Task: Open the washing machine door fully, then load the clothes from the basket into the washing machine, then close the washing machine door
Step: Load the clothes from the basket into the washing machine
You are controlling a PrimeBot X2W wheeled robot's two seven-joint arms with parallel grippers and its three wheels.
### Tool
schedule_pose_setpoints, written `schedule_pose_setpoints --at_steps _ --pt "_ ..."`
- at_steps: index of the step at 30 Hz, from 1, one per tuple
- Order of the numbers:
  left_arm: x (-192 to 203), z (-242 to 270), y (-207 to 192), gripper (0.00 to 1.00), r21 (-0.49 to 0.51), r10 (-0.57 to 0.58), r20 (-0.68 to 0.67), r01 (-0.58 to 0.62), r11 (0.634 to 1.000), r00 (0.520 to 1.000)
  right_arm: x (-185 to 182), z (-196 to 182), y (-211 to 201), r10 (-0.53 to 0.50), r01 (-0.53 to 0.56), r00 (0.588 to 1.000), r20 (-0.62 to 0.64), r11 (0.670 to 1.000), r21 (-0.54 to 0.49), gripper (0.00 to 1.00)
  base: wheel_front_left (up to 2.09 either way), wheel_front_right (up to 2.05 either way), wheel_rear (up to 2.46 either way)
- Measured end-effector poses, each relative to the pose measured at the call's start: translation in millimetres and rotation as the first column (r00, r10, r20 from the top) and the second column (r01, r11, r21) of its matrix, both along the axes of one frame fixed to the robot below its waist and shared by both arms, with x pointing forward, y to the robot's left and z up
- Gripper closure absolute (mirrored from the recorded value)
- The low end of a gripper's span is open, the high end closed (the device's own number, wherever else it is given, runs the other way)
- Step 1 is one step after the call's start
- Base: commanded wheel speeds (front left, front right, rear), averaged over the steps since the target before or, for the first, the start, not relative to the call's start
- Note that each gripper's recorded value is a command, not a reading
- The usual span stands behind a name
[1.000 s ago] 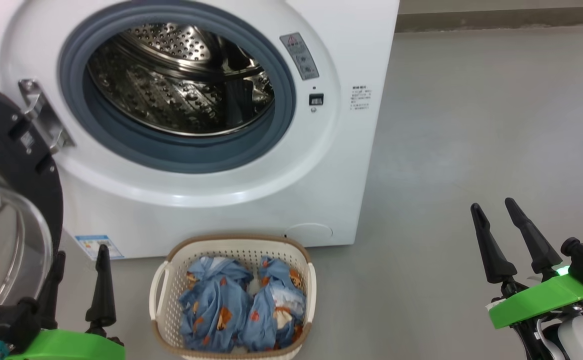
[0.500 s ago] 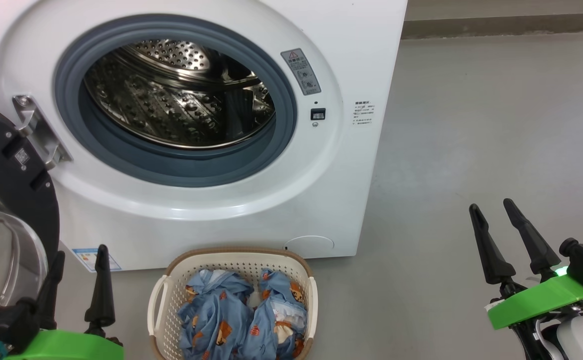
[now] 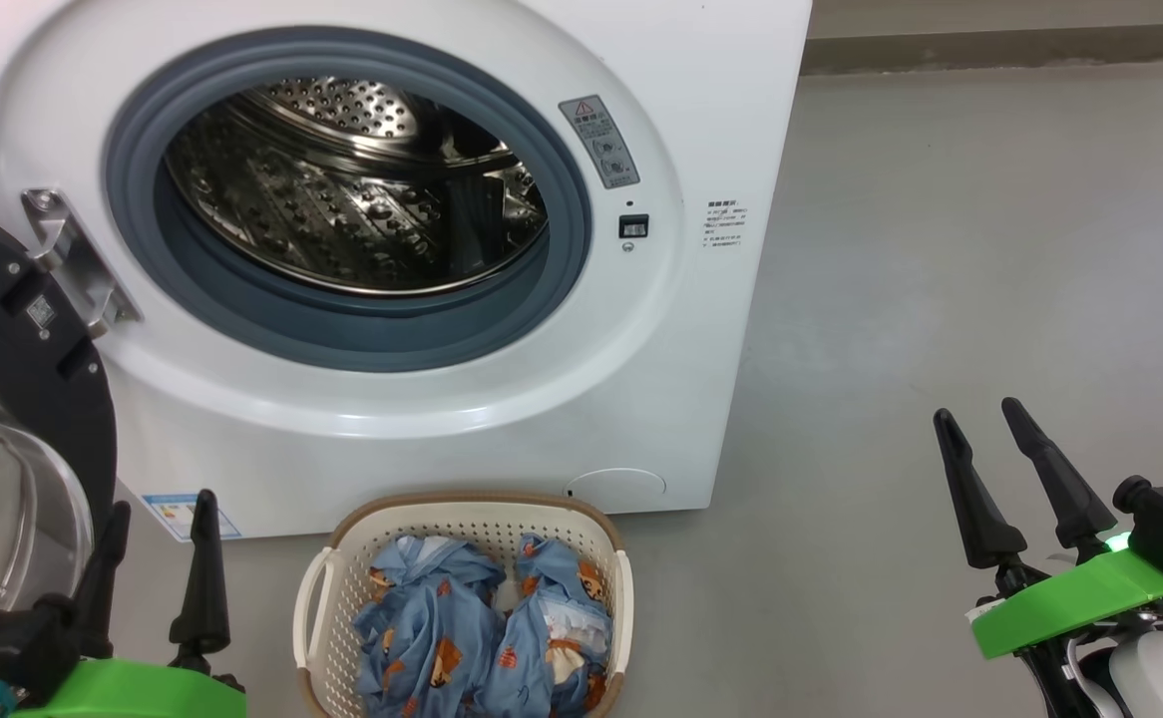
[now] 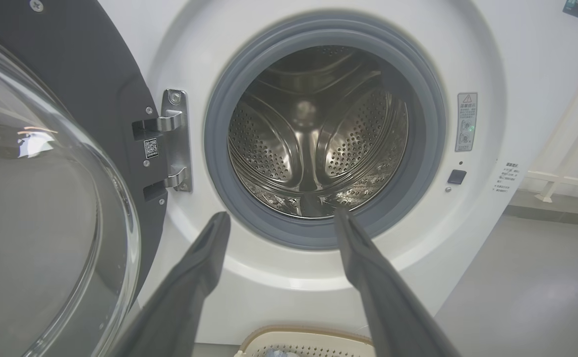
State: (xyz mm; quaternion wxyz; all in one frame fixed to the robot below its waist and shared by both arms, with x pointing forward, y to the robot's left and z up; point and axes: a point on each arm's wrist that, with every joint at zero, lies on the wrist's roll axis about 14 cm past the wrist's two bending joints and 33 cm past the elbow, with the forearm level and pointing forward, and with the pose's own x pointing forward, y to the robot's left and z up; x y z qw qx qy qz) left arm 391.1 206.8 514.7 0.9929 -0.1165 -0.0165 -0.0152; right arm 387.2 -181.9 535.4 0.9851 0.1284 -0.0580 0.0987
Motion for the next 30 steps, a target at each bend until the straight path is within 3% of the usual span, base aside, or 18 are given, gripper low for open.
schedule_pose_setpoints --at_steps 30 --pt "7.4 -12.5 -8.9 0.0 0.0 -0.026 -0.034 0.026 1.0 0.999 2.1 -9.8 -6.7 -0.026 0.027 0.999 -0.027 1.0 0.011 0.0 0.0 0.0 0.0"
